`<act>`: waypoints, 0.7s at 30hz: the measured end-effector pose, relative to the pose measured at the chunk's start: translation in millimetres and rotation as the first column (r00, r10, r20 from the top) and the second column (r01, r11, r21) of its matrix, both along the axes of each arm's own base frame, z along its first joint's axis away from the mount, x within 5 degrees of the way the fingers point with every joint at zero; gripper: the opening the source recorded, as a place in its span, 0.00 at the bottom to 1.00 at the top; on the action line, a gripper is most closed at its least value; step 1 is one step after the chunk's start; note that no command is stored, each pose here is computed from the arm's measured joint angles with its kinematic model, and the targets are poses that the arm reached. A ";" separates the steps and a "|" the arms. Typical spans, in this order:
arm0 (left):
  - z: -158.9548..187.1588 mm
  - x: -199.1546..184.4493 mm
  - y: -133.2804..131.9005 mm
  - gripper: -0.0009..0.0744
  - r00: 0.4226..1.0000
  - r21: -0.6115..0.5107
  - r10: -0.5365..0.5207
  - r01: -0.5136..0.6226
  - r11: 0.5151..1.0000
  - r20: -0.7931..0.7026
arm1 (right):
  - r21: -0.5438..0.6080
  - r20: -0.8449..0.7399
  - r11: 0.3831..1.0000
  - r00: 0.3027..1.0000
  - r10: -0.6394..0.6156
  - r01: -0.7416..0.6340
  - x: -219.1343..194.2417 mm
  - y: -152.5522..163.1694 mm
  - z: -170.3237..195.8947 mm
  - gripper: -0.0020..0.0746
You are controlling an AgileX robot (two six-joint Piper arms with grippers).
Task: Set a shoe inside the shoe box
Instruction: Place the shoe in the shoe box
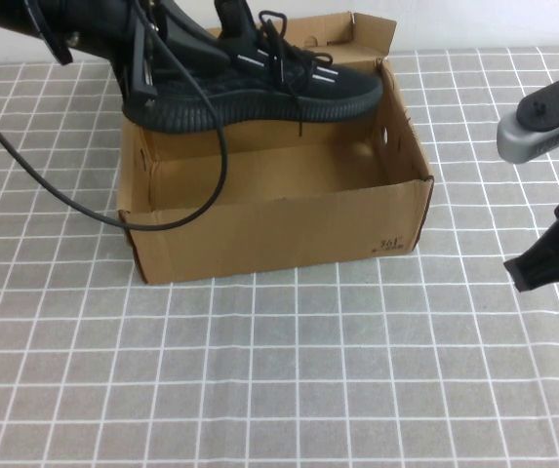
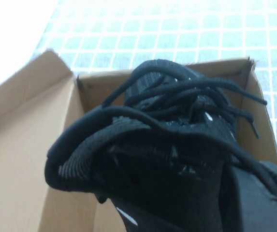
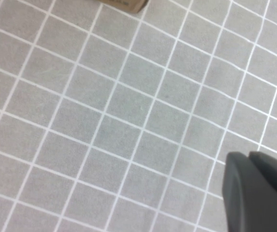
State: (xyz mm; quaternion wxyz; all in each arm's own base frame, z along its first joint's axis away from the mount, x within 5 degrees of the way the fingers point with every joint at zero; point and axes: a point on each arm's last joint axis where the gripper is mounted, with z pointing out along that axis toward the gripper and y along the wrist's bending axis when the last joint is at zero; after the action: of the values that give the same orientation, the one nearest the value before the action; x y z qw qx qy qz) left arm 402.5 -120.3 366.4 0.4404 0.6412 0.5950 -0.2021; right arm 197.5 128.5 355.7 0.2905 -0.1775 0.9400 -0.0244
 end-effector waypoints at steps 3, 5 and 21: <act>-4.1 3.2 -1.8 0.03 0.999 -0.014 -0.026 0.026 1.000 0.020 | 0.012 0.007 1.000 1.000 0.002 -0.002 0.5 1.0 0.4 0.01; -6.6 5.3 -2.6 0.03 0.999 -0.019 -0.036 0.037 0.999 0.031 | 0.014 0.008 1.000 1.000 0.003 -0.003 0.6 1.2 0.5 0.01; -40.0 24.0 -5.0 0.03 0.998 0.001 -0.067 0.067 0.998 0.019 | 0.020 0.008 1.000 1.000 0.001 -0.001 0.6 1.6 0.5 0.01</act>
State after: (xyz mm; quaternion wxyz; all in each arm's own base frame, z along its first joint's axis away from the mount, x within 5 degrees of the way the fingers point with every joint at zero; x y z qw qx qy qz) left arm 426.5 -125.3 326.4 0.4391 0.6626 0.5690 -0.2106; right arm 198.1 130.1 356.2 0.2959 -0.1748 0.9390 -0.0153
